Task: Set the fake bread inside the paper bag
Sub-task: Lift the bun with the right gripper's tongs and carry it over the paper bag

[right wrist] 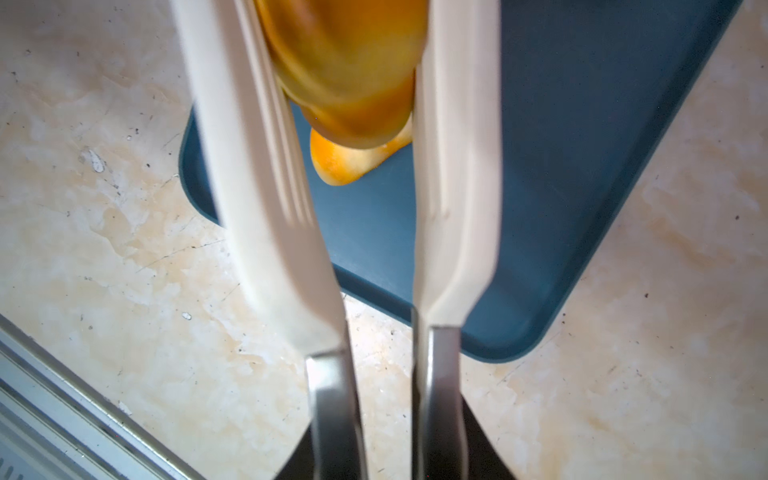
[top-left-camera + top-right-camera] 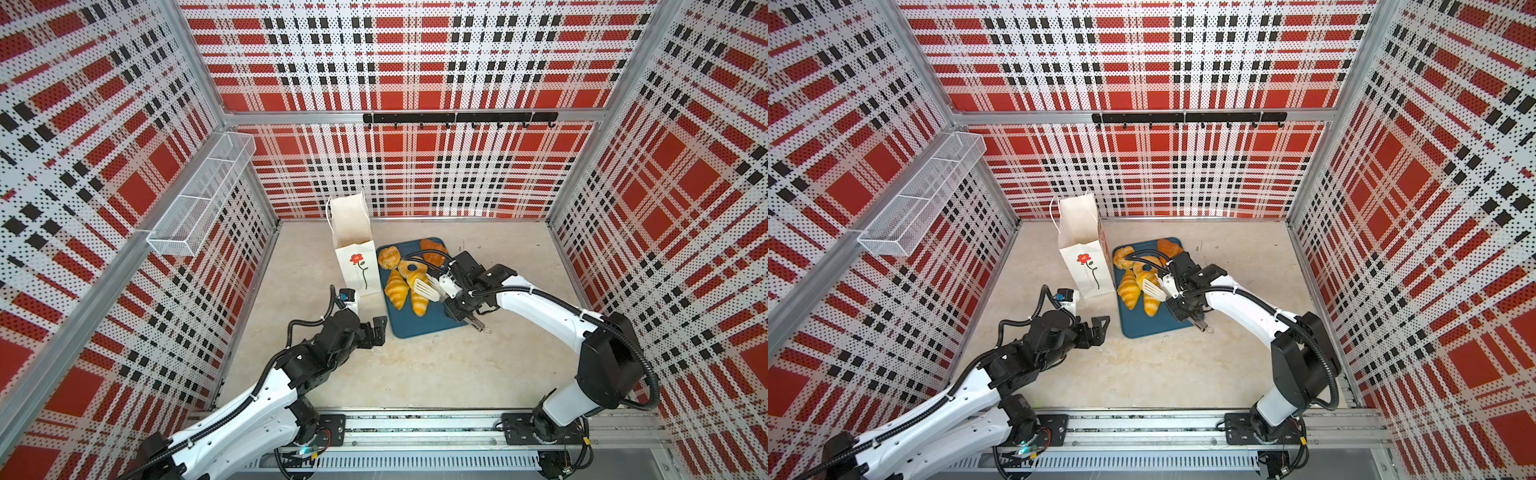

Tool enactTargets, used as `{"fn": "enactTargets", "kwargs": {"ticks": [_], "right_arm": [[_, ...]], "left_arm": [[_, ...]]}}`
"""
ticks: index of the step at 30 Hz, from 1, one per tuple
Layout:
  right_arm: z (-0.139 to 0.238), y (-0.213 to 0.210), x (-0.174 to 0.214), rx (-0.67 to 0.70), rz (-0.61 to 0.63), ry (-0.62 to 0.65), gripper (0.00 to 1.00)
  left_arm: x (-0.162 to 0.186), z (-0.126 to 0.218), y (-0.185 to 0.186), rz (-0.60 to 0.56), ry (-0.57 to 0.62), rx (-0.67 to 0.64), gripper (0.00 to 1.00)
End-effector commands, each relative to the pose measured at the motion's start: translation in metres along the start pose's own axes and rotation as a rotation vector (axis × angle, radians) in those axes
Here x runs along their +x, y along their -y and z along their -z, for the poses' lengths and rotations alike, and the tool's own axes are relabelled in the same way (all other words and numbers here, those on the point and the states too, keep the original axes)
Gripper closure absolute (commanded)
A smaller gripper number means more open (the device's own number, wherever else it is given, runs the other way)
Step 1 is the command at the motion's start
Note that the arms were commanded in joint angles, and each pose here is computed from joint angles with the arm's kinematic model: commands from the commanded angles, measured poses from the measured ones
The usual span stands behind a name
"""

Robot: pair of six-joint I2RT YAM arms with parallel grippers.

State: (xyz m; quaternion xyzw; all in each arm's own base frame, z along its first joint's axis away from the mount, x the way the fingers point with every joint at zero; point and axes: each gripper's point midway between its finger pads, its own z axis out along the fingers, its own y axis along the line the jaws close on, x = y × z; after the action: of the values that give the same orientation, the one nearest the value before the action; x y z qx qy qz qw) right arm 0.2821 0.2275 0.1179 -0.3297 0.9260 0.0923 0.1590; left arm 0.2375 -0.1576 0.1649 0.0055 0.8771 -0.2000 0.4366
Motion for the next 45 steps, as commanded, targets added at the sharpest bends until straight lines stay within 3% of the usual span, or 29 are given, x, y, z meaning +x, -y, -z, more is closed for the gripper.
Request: {"fn": "enactTargets", "kwargs": {"ticks": [1,24,45], "right_arm": [[0.015,-0.014,-0.024,-0.045,0.008,0.113,0.67],[0.058,-0.044,-0.05,-0.143,0.038,0.253,0.67],[0.109,-0.093,-0.116,-0.251,0.146,0.428,0.67]], "left_arm": [[-0.014,0.011,-0.001,0.005,0.018,-0.003,0.01],[-0.06,0.043,-0.013,0.028,0.071,-0.038,0.01],[-0.094,0.065,-0.026,0.036,0.108,-0.05,0.01]]}}
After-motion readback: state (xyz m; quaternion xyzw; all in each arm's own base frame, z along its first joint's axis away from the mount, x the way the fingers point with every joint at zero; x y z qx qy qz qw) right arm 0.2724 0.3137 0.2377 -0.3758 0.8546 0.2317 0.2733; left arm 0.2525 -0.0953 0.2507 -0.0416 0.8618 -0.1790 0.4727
